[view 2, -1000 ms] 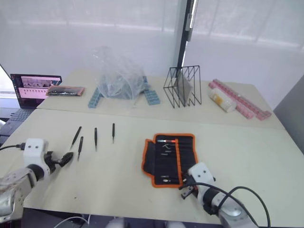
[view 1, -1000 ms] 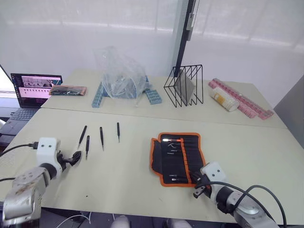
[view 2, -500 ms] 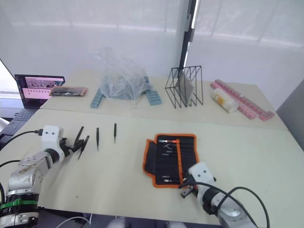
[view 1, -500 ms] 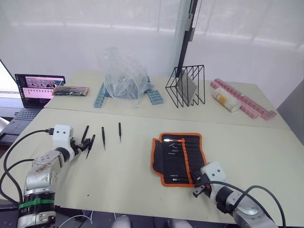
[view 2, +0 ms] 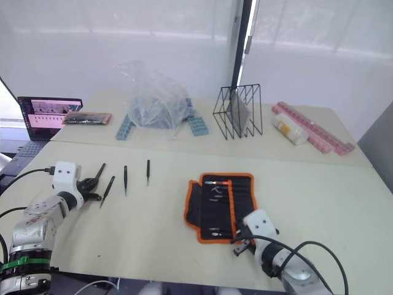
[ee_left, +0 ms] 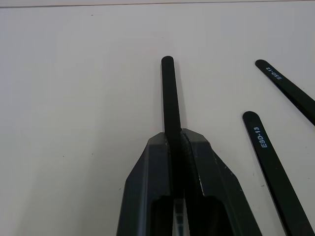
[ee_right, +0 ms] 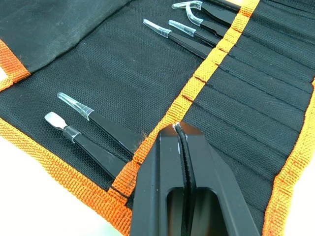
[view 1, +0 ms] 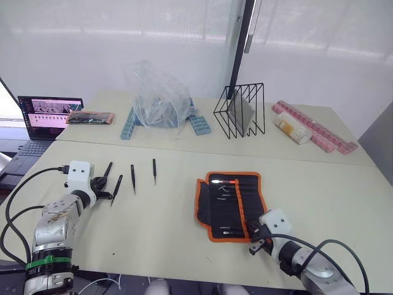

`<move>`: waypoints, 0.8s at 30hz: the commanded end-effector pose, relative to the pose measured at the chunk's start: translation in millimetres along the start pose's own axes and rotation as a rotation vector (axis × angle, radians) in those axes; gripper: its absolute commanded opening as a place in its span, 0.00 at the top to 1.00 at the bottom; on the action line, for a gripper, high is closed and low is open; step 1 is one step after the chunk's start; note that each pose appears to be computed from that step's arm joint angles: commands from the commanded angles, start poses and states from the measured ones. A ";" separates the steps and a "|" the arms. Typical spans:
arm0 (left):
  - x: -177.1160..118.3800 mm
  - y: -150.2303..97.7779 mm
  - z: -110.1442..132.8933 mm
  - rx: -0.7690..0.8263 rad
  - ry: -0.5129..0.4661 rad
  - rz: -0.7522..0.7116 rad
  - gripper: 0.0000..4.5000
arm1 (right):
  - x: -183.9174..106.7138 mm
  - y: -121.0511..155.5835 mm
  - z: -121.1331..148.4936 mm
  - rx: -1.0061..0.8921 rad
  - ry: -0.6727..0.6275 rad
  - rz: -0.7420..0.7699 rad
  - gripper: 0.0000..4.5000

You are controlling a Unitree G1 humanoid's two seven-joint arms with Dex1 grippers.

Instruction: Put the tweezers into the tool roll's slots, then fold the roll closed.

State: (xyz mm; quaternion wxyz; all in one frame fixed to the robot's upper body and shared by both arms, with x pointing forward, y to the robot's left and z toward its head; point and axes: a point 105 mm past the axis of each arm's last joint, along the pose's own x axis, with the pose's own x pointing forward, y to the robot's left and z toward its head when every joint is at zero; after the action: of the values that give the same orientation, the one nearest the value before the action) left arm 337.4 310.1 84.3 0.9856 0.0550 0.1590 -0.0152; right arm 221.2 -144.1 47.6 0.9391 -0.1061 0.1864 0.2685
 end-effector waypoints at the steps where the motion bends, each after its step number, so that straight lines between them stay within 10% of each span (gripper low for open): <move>1: -6.1 -1.5 22.7 0.040 -0.070 -0.023 0.99 | 0.3 3.5 -25.9 0.036 0.111 0.012 1.00; 11: -27.6 -94.0 142.7 0.279 -0.353 -0.456 0.99 | 1.2 4.5 -26.9 0.033 0.118 0.020 1.00; 24: -44.1 -261.9 115.5 0.527 -0.097 -1.187 0.99 | 1.2 10.2 -24.6 0.044 0.112 0.011 1.00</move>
State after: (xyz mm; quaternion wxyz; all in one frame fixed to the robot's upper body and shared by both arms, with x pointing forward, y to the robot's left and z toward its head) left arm 321.2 42.3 184.4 0.7833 0.1752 0.0985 -0.5883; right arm 223.2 -137.1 54.8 0.9418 -0.1081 0.1699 0.2692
